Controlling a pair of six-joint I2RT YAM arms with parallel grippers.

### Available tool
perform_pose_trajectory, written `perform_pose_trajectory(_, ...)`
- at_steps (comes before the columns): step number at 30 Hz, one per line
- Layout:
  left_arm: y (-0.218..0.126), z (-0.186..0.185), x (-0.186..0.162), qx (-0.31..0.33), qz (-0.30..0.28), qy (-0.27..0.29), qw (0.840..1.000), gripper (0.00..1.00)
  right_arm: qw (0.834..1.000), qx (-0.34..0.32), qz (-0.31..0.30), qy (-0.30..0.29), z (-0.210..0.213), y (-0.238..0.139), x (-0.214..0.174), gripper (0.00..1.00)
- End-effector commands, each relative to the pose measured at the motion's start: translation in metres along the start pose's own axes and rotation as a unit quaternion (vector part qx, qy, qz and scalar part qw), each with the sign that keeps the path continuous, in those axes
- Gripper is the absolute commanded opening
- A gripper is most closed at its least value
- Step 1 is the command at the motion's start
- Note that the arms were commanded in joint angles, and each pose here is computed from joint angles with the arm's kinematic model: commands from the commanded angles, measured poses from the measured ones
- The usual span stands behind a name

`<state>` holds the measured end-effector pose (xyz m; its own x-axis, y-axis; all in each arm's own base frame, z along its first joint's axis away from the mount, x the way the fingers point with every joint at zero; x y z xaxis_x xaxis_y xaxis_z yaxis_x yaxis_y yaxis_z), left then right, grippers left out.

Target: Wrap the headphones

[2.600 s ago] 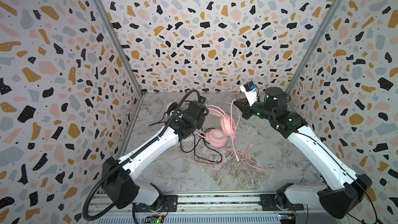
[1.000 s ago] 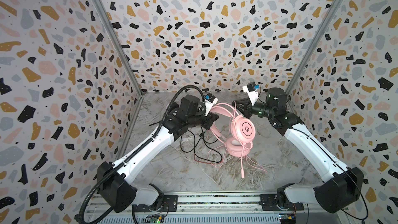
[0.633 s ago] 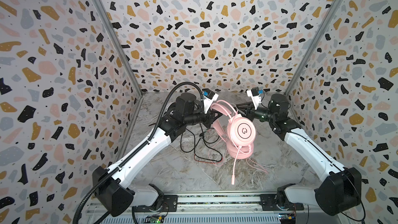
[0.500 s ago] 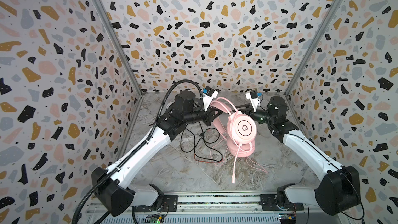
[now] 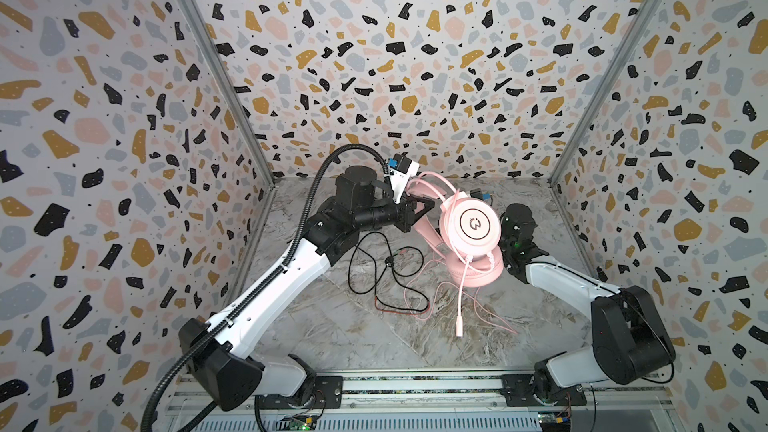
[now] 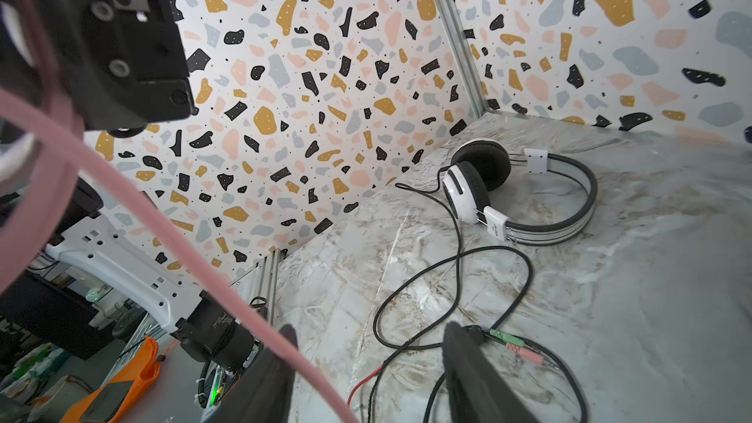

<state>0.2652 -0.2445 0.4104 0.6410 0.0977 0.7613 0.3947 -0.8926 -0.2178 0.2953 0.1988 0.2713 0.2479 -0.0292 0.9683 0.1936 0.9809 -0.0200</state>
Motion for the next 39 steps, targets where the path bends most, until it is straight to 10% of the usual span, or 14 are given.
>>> perform_pose_trajectory(1,-0.018,-0.032,0.035,-0.058,-0.065,0.007,0.996,0.00,0.999,0.021,-0.030,-0.032,0.007,0.007,0.008,0.59)
perform_pose_trajectory(9,-0.025,-0.040,0.049,-0.067,-0.090,-0.001,0.994,0.00,0.998,0.042,-0.046,0.001,-0.013,0.019,-0.024,0.56)
perform_pose_trajectory(18,-0.044,-0.011,0.064,0.015,-0.186,-0.067,0.980,0.00,0.998,0.037,-0.050,0.020,-0.007,0.012,-0.043,0.13)
perform_pose_trajectory(39,-0.097,0.067,0.070,0.230,-0.414,-0.182,0.862,0.00,0.999,-0.036,0.027,0.001,0.041,-0.004,-0.066,0.10)
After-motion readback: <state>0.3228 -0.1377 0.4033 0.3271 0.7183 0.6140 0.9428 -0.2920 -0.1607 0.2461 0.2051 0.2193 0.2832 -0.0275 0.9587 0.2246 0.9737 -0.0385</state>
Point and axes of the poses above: each gripper's point midway between its finger pads, its own y axis out along the fingers, its own z axis along the line the jaws close on, x = y × z, the point moved 8 cm from there along -y, back along the fingers, and after that the axes turned 13 degrees about -y, right-handed, at the moved point
